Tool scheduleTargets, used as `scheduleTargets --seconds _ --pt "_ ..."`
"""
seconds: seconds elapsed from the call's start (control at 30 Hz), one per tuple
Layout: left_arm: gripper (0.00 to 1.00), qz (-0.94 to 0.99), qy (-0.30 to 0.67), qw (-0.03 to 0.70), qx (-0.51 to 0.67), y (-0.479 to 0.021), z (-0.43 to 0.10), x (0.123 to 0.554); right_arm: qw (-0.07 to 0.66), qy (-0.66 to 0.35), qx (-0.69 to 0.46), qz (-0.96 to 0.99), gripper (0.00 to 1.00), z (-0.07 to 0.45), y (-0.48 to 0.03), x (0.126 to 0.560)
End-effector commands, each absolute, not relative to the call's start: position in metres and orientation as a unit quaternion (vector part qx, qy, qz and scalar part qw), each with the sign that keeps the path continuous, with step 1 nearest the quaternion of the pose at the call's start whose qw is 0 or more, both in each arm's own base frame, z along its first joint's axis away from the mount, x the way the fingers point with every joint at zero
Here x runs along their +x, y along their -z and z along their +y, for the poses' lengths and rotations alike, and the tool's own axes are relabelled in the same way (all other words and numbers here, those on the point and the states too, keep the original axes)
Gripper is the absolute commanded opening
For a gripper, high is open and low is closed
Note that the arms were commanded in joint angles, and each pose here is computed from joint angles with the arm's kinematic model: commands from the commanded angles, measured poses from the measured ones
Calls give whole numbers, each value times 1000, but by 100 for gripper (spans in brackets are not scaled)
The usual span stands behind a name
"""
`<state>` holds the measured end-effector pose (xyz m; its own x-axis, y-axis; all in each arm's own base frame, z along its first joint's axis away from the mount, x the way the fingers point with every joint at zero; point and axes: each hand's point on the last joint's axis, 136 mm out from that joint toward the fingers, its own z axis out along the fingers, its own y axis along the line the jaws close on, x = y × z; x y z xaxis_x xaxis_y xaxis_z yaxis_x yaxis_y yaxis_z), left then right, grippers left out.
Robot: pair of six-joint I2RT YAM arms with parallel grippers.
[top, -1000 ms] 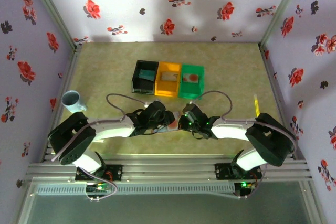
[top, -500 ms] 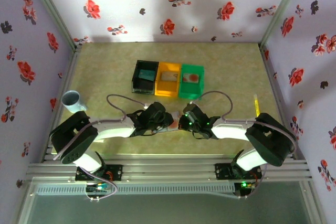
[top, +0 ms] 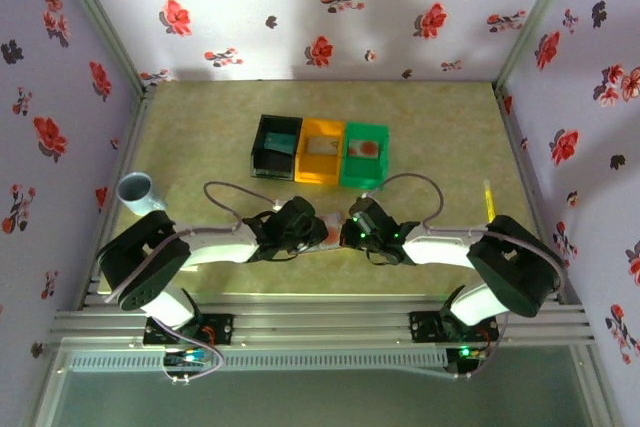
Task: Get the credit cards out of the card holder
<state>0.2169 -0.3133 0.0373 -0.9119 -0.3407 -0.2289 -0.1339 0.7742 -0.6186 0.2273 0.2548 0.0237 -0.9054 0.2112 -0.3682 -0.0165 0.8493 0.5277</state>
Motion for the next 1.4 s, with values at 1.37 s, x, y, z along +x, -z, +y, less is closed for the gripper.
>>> scheduleTargets --seconds 1.37 --pt "27 931 290 173 -137 -11 -297 215 178 -262 70 946 0 251 2 219"
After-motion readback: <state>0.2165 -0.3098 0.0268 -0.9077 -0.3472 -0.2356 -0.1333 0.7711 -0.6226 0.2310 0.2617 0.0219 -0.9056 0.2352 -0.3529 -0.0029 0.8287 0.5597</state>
